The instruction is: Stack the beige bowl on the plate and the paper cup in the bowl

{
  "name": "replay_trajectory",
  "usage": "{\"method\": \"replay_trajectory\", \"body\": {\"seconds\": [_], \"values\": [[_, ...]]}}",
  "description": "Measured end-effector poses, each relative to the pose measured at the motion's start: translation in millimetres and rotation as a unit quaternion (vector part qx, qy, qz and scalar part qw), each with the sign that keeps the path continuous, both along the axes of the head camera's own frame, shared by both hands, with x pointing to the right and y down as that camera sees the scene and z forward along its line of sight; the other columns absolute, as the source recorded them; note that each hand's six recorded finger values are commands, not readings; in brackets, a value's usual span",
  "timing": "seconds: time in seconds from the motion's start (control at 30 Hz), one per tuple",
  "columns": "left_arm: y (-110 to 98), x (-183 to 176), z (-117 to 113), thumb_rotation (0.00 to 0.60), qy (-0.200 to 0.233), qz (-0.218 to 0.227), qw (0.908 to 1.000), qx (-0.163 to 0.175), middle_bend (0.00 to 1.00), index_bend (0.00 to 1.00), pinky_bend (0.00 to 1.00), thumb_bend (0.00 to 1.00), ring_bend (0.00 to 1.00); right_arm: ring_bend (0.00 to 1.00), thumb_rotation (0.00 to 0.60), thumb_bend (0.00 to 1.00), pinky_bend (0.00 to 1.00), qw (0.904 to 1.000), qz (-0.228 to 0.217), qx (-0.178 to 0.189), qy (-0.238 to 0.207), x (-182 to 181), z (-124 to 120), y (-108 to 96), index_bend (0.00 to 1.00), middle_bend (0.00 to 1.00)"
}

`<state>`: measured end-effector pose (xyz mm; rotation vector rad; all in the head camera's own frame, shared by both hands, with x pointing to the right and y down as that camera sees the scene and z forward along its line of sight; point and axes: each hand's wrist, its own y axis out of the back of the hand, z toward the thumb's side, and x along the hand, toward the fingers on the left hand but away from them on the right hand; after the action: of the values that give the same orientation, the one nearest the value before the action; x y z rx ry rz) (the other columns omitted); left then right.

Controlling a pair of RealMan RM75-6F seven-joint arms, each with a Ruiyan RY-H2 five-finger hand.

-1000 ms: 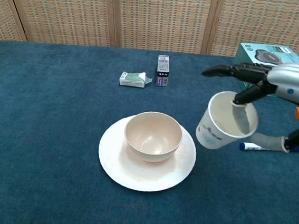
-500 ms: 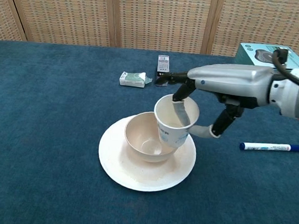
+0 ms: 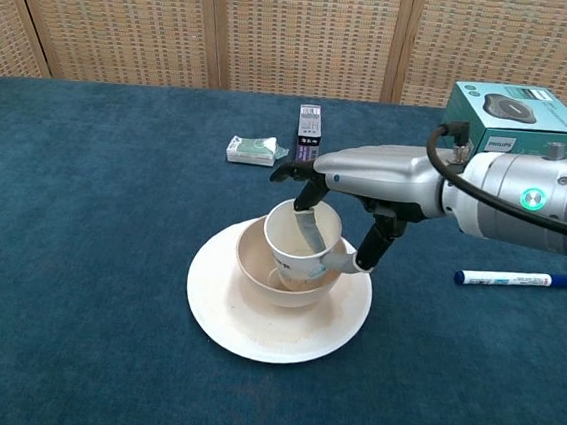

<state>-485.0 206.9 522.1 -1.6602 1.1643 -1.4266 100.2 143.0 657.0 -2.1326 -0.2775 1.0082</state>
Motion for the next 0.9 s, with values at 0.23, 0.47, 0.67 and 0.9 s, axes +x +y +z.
{"method": "replay_trajectory", "body": {"seconds": [0.23,0.47,0.67,0.9], "values": [[0.3,0.8,0.4,0.6,0.0,0.001,1.0,-0.001,0.0,0.0,0.0,0.0,0.0,0.0,0.6,0.43,0.0,0.9999,-0.006,0.003,0.012,-3.3,5.1,-0.3,0.59,0.0],[-0.2,-0.6,-0.6,0.6,0.002,0.0,1.0,0.0,0.0,0.0,0.0,0.0,0.0,0.0,0.6,0.27,0.0,0.9997,-0.007,0.008,0.02,-5.7,3.3,1.6,0.25,0.0],[0.1,-1.1,-2.0,0.6,0.004,-0.001,1.0,0.001,0.0,0.0,0.0,0.0,0.0,0.0,0.6,0.27,0.0,0.9996,-0.011,0.018,0.019,-4.5,-5.3,4.6,0.22,0.0],[2.0,-1.4,-5.5,0.6,0.009,0.001,0.9999,0.005,0.0,0.0,0.0,0.0,0.0,0.0,0.6,0.21,0.0,0.9988,-0.01,0.045,0.018,12.4,-30.6,8.2,0.18,0.0]]}}
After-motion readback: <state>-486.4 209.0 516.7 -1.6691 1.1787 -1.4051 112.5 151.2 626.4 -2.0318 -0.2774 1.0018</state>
